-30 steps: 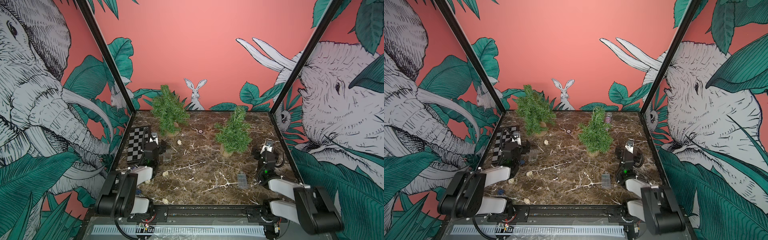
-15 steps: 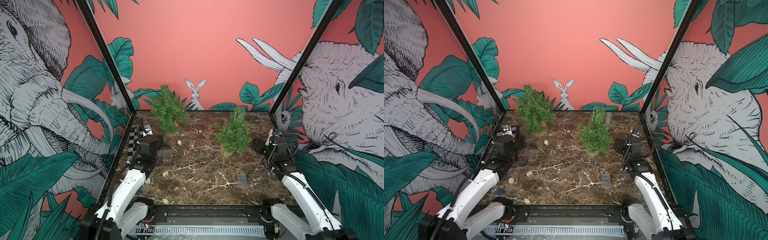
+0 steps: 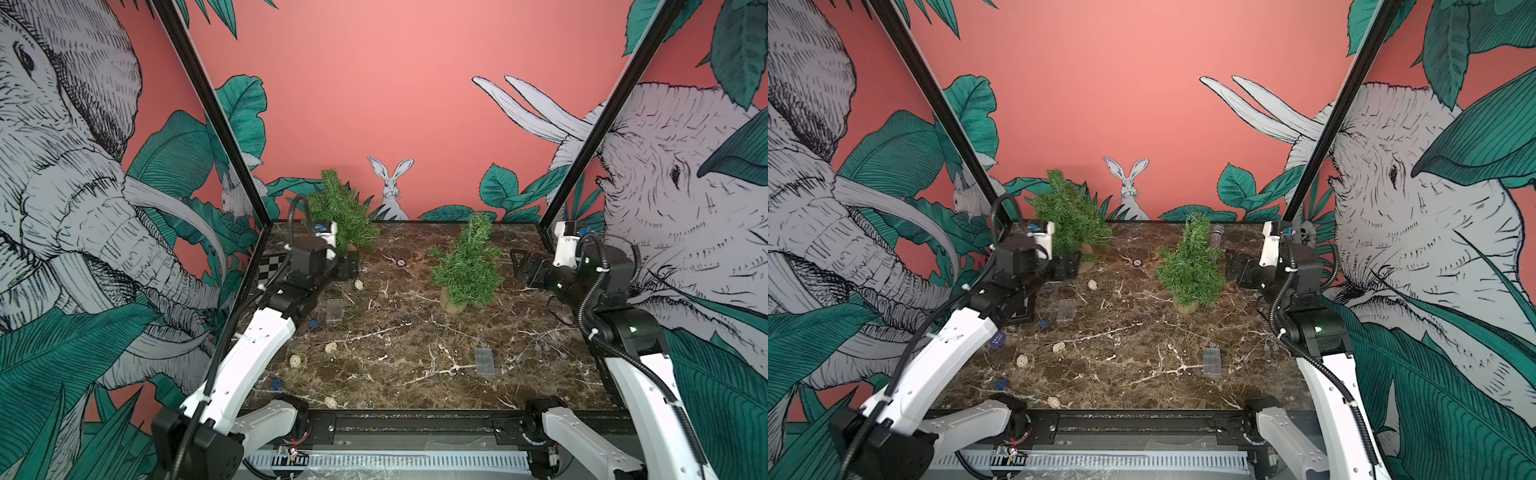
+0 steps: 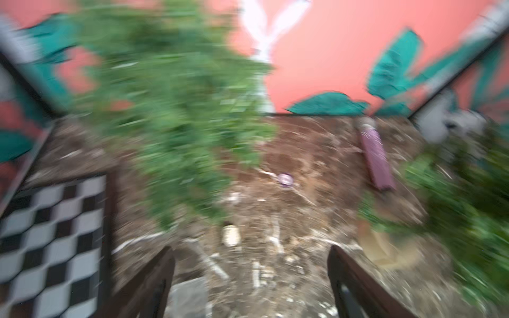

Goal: Wrap string light around the christmas tree
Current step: Move the christmas tree to the center of the board.

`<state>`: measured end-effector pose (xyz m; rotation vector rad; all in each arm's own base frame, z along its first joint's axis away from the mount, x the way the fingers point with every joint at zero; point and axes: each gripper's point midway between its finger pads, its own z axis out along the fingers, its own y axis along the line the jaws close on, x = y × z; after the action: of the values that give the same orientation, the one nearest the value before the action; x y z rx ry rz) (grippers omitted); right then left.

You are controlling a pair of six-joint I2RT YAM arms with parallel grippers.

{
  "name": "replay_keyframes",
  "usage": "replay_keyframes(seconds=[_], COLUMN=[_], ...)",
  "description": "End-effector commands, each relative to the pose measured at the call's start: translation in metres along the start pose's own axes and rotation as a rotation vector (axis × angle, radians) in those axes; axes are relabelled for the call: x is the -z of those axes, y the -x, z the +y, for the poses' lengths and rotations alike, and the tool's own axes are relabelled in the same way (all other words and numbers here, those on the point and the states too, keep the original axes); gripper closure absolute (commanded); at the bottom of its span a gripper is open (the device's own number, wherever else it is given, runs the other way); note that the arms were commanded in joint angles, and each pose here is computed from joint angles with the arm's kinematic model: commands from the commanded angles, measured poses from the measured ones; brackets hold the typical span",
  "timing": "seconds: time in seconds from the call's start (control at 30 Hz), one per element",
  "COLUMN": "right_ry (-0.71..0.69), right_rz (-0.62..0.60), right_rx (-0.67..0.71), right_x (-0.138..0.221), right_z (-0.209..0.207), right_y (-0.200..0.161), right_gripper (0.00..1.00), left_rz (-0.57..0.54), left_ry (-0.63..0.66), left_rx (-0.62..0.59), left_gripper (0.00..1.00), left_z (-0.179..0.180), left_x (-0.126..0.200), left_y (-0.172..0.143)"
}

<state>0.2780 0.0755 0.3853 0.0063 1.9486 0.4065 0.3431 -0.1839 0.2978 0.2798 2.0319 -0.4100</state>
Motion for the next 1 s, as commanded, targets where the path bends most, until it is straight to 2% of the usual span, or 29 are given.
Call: replay_keyframes(seconds=[0.0, 0.13, 0.27, 0.47, 0.57, 0.67, 0.77, 0.8, 0.87, 0.93, 0.97], right_ry=[0.071, 0.111, 0.137, 0.03, 0.016, 0.007, 0.034, 0.049, 0.078, 0.099, 0.104], right_rz=[-0.001, -0.049, -0.077, -0.091, -0.081, -0.082, -0.094, -0.097, -0.101, -0.103, -0.106], right_rx=[0.053, 0.095, 0.118, 0.155, 0.171, 0.188, 0.181, 0.169, 0.144, 0.129, 0.126], right_x=[0.009, 0.001, -0.015, -0.058, -0.077, -0.087, -0.088, -0.088, -0.089, -0.092, -0.093], right_z=[0.028, 0.053, 0.076, 0.077, 0.082, 0.086, 0.094, 0.098, 0.104, 0.112, 0.115], right_y=[0.011, 0.031, 0.047, 0.054, 0.05, 0.046, 0.043, 0.042, 0.038, 0.035, 0.035], right_gripper=[0.11, 0.1, 0.09, 0.1, 0.14, 0.26, 0.46, 0.56, 0.82, 0.96, 0.99], left_rz=[0.089, 0.079, 0.098, 0.105, 0.117, 0.126, 0.121, 0.116, 0.108, 0.102, 0.101], left_ry=[-0.146, -0.336, -0.443, -0.442, -0.432, -0.425, -0.41, -0.405, -0.387, -0.368, -0.36], left_rx=[-0.138, -0.206, -0.297, -0.293, -0.296, -0.291, -0.279, -0.275, -0.262, -0.254, -0.252], left_gripper=[0.12, 0.09, 0.07, 0.05, 0.05, 0.05, 0.05, 0.05, 0.04, 0.04, 0.02], left_z=[-0.061, -0.131, -0.176, -0.181, -0.18, -0.179, -0.176, -0.175, -0.172, -0.169, -0.168], left_x=[-0.018, -0.036, -0.044, -0.061, -0.067, -0.073, -0.076, -0.077, -0.08, -0.083, -0.085], left_y=[-0.021, -0.03, -0.042, -0.055, -0.061, -0.068, -0.07, -0.071, -0.071, -0.071, -0.071])
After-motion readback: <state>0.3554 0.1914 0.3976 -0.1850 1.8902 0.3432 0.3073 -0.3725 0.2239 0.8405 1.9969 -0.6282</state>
